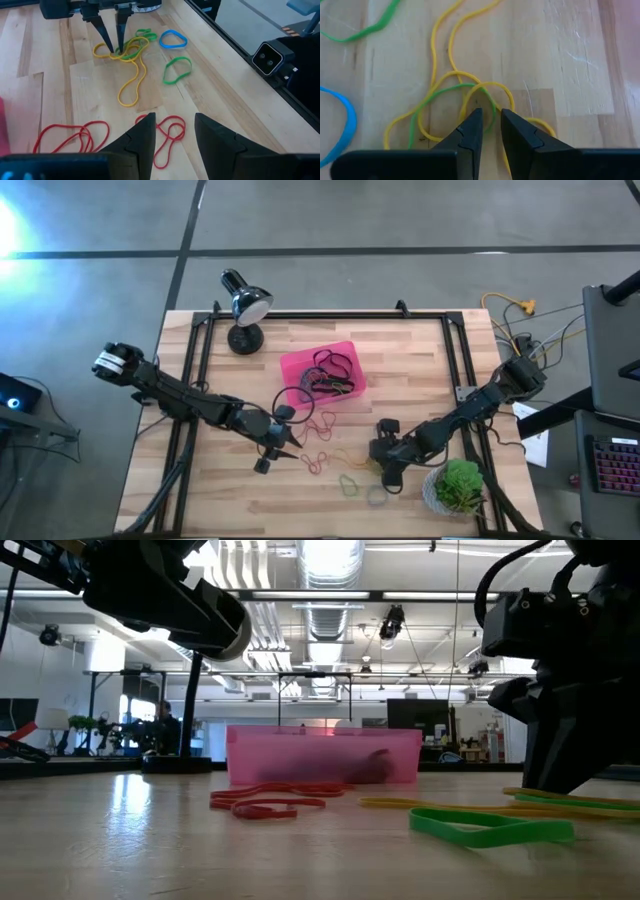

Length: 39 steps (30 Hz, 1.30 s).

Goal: Pick and place rubber bands into bin
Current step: Put the green rubber band into the red bin

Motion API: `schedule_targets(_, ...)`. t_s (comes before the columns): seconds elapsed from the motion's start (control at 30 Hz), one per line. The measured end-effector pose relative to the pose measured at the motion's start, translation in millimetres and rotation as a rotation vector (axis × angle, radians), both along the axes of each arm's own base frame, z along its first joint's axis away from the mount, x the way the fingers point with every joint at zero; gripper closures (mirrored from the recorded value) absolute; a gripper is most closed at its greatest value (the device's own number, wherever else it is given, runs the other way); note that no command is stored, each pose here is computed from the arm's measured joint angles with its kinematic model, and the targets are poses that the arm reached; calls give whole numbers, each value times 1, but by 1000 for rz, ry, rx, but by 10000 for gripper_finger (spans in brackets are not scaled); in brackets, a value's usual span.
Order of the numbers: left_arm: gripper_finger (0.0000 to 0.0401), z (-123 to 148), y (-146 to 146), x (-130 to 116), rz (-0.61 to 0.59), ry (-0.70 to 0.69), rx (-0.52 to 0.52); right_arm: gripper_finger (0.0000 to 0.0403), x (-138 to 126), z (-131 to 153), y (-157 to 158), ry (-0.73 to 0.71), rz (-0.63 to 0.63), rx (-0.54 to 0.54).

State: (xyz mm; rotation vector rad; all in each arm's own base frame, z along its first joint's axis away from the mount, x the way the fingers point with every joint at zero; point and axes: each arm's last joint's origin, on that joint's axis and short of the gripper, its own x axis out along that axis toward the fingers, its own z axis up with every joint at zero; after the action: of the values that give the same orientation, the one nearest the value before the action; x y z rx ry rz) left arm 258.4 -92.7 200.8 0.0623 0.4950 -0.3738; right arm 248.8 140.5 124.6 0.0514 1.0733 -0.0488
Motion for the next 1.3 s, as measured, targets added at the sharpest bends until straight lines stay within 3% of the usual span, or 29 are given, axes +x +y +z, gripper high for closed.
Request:
schedule_targets(0.27, 280, 0, 0, 0, 0, -1, -1, 347, -4, -5, -3, 12, -49, 13)
schedule_targets(0.5, 280, 0, 0, 0, 0, -1, -1, 392, -4, -4, -2, 15, -16, -3)
schedule_targets(0.8, 280, 0, 0, 0, 0, -1, -1, 394, -1, 5, 0, 55, -1, -31)
schedule_targets(1.03, 280, 0, 0, 0, 0, -1, -1, 395, 5, 33, 3, 155, 0, -150)
schedule_targets(1.3, 280, 0, 0, 0, 0, -1, -1, 395, 22, 81, 4, 112, 35, -358)
